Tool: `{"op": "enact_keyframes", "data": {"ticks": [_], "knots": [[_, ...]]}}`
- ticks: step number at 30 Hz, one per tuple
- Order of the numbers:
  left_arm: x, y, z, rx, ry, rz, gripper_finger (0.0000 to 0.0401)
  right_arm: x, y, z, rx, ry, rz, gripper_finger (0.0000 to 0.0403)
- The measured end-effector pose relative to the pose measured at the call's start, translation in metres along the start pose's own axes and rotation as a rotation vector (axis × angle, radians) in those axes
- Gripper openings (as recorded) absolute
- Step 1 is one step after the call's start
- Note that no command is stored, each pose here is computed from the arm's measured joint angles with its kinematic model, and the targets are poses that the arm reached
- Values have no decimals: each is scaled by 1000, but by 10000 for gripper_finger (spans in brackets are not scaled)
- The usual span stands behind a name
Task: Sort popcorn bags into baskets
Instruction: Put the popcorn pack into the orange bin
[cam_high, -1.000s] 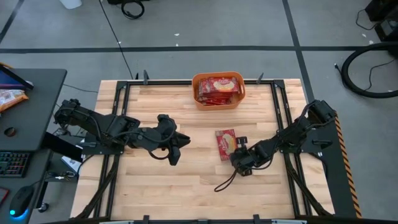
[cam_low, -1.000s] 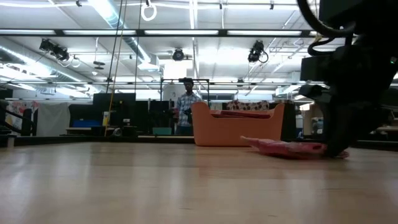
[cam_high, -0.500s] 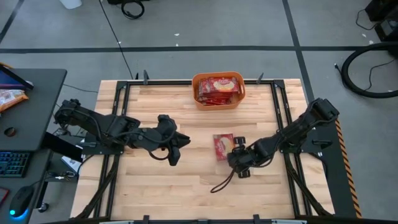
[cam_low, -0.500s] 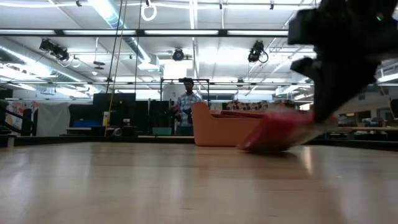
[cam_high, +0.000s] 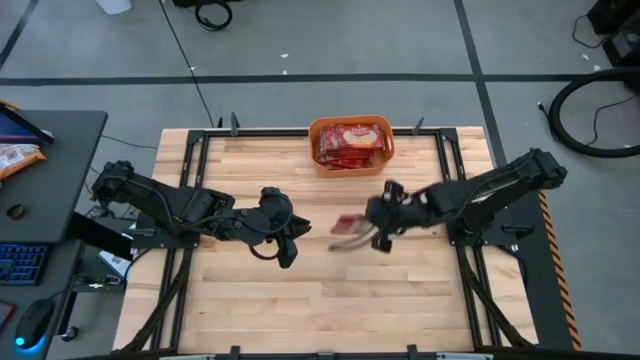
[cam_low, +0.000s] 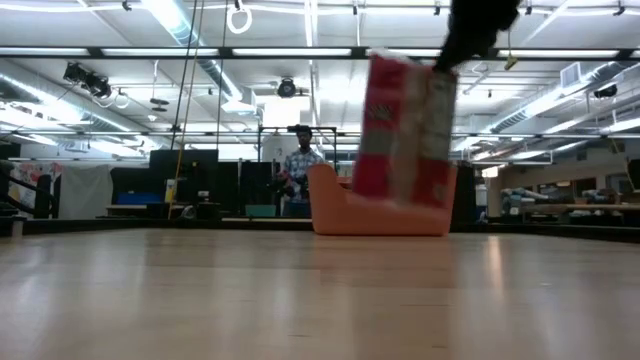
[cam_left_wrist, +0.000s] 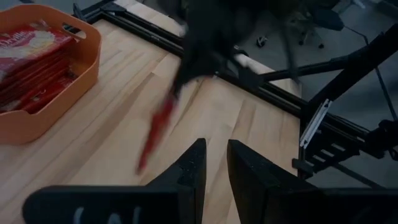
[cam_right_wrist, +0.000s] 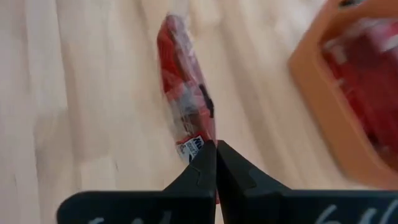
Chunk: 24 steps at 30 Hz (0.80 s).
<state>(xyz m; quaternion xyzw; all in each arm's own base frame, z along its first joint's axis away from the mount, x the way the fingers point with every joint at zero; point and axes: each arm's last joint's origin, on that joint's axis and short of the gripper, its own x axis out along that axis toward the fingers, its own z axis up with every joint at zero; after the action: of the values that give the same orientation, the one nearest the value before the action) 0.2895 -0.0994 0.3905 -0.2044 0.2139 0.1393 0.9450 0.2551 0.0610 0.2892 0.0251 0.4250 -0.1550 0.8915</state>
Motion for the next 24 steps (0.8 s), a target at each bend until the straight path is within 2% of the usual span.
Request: {"op": "enact_keyframes", "data": {"ticks": [8,14,18,24], "knots": [[-1,-1,2,1,-13,-10,68,-44,-54,45,212,-171,-48,2],[-1,-1,2,0,-15,-11,68,-67,-90,67,312,-244,-90,2],[-1,-1,2,-1,-15,-12,68,-71,-111,73,361,-259,-123,2],[-1,-1,2,-11,-15,-12,68,-66,-143,69,449,-202,-140,2]]}}
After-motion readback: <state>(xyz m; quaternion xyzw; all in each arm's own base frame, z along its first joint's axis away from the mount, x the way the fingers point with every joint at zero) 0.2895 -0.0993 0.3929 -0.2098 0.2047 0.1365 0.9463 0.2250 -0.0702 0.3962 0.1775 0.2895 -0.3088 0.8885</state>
